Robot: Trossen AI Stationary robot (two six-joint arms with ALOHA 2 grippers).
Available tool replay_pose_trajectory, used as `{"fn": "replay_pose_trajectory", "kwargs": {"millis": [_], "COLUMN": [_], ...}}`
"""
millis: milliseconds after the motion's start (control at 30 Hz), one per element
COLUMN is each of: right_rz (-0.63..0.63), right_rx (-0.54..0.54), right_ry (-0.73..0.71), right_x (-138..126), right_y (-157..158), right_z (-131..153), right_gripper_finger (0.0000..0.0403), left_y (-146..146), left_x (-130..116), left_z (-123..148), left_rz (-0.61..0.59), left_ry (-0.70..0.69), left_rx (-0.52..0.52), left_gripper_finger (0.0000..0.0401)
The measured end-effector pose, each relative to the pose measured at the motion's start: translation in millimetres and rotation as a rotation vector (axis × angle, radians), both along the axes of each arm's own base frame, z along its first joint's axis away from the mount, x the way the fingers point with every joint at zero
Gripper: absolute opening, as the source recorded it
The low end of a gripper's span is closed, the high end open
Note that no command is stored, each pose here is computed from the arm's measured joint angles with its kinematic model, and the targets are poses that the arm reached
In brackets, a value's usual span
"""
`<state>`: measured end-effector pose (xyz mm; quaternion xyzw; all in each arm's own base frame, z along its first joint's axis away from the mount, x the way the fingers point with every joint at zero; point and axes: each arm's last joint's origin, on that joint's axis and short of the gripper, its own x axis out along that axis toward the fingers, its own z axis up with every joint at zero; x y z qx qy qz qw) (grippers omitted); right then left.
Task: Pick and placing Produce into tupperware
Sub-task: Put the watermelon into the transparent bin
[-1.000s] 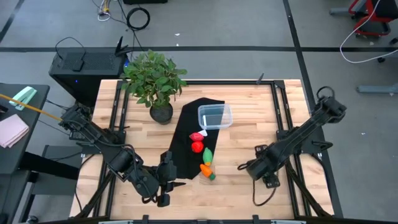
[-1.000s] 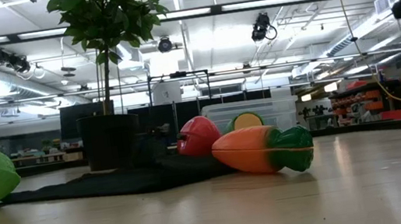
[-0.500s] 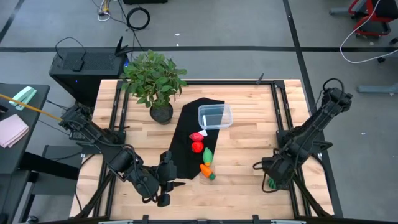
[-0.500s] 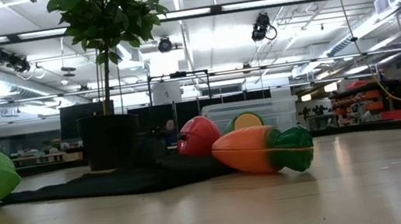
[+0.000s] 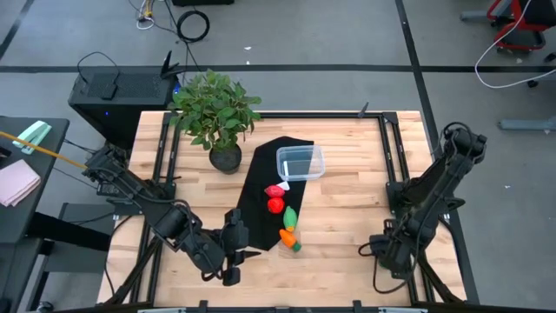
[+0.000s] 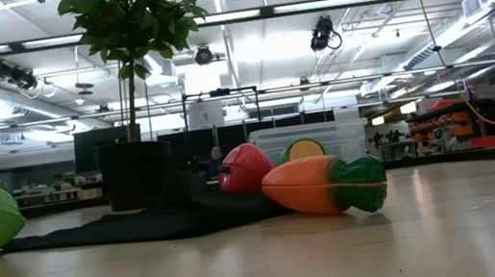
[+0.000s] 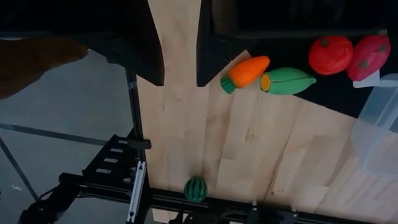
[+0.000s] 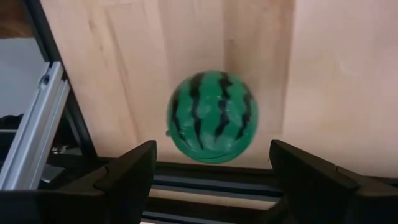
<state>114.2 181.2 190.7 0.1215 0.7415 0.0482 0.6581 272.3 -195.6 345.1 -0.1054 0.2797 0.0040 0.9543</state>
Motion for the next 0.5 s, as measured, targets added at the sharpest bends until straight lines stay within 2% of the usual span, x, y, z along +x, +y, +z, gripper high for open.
{"fn": "replay_pose_trajectory", "kwargs": {"millis": [367,500], "right_rz": [0.019,0.027], "right_rx": [-0.053,-0.036], "right_ry": [0.018,0.015], "right_x": [7,10], "right_y": [12,18], "right_z": [-22,-29], "right_gripper_finger": [0.0319,0.0319], "left_y": [0,0], "left_x": [0,0], "left_z": [0,0], "left_rz": [0.001,0.004], "left_ry": [-0.001,-0.001], "left_rx": [-0.002,-0.007], "left_gripper_finger": [0.0103,0.0103]}}
